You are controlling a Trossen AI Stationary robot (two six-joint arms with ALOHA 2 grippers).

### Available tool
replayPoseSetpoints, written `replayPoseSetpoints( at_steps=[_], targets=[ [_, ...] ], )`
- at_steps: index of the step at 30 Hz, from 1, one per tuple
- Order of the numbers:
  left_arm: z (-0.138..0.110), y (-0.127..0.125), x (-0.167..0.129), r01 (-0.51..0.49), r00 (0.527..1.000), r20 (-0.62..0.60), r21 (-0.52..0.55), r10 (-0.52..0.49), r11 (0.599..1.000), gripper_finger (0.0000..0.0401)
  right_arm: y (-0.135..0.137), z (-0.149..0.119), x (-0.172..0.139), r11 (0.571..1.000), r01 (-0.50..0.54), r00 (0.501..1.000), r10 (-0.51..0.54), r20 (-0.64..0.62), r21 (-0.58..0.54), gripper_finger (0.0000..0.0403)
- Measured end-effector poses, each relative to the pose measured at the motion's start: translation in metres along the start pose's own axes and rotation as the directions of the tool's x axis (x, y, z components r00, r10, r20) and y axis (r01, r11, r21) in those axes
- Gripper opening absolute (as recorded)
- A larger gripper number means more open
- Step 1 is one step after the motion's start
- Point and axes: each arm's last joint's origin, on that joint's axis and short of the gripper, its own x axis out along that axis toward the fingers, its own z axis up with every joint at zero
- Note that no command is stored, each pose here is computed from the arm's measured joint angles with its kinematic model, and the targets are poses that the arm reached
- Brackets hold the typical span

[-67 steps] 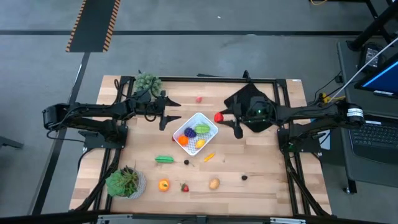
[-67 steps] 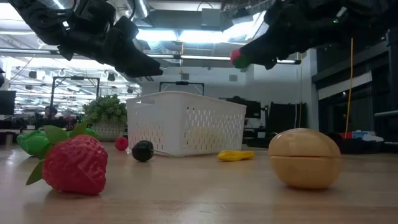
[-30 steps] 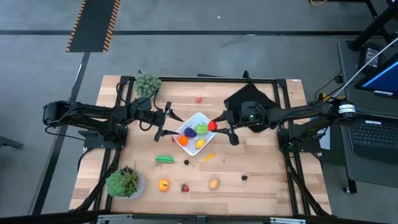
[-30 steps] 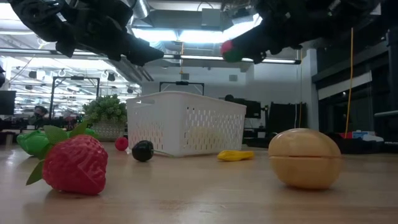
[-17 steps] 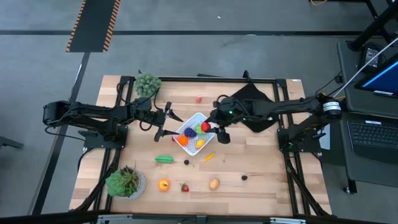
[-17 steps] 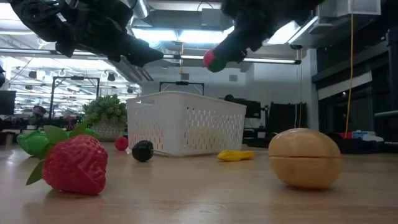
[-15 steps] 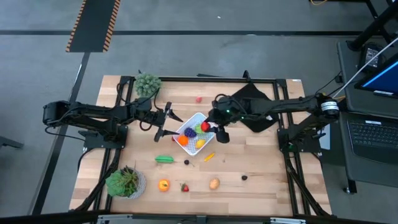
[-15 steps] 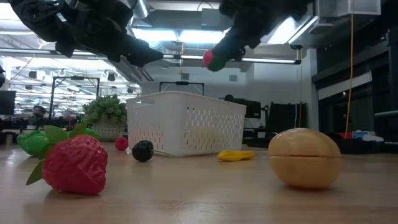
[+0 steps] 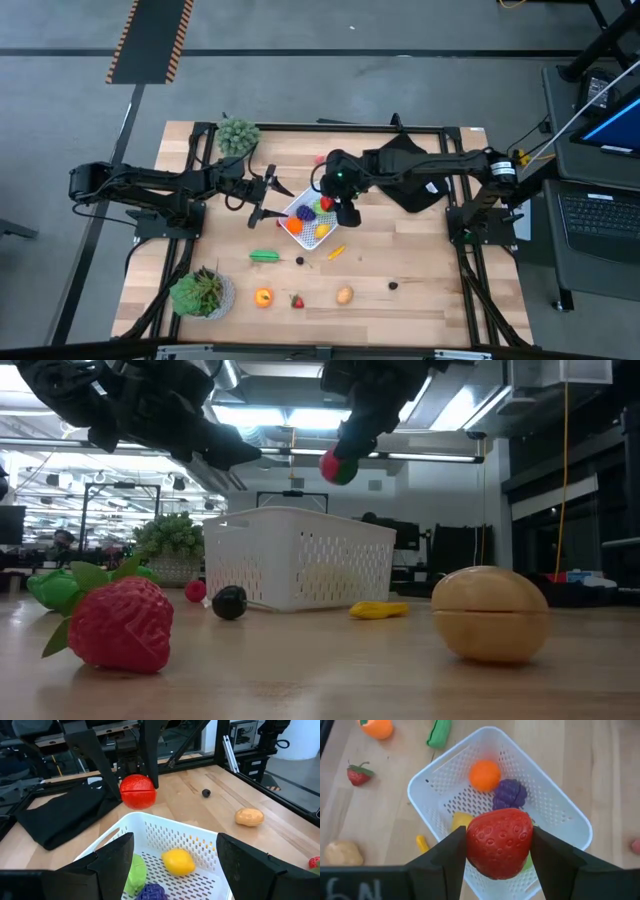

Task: Pick and placing Produce into tupperware
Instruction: Put the top strawberry into the white bin

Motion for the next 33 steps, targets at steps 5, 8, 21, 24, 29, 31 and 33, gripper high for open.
replayPoseSetpoints(
  at_steps=[5,8,21,24,29,31,33],
  targets=[
    [-0.001,0.0,0.0,0.002,1.0,-0.007,-0.001,-0.002,1.0,0.0275,-0.001,-0.002,0.006,1.0,0.002,1.0,-0.002,0.015,-0.003,0.0194],
    [-0.001,0.0,0.0,0.002,1.0,-0.008,-0.001,-0.002,1.0,0.0275,-0.001,-0.006,0.012,1.0,0.004,1.0,-0.004,0.031,-0.008,0.0192],
    [-0.001,0.0,0.0,0.002,1.0,-0.009,-0.001,-0.002,1.0,0.0275,0.001,-0.017,0.055,0.996,-0.082,0.989,0.085,0.118,-0.028,0.019],
    [-0.001,0.0,0.0,0.003,1.0,-0.012,-0.002,-0.003,1.0,0.0275,0.0,-0.02,0.07,0.992,-0.123,0.987,0.126,0.103,-0.036,0.019],
    [-0.002,0.0,0.0,0.004,1.0,-0.017,-0.004,-0.004,1.0,0.0275,-0.001,-0.023,0.086,0.989,-0.146,0.985,0.148,0.094,-0.027,0.019],
    [-0.002,0.0,0.0,0.003,1.0,-0.017,-0.003,-0.003,1.0,0.0275,-0.001,-0.023,0.09,0.986,-0.166,0.98,0.169,0.11,-0.031,0.019],
    [-0.002,0.0,0.0,0.003,1.0,-0.017,-0.003,-0.003,1.0,0.0275,-0.002,-0.022,0.094,0.984,-0.176,0.976,0.178,0.126,-0.028,0.019]
  ],
)
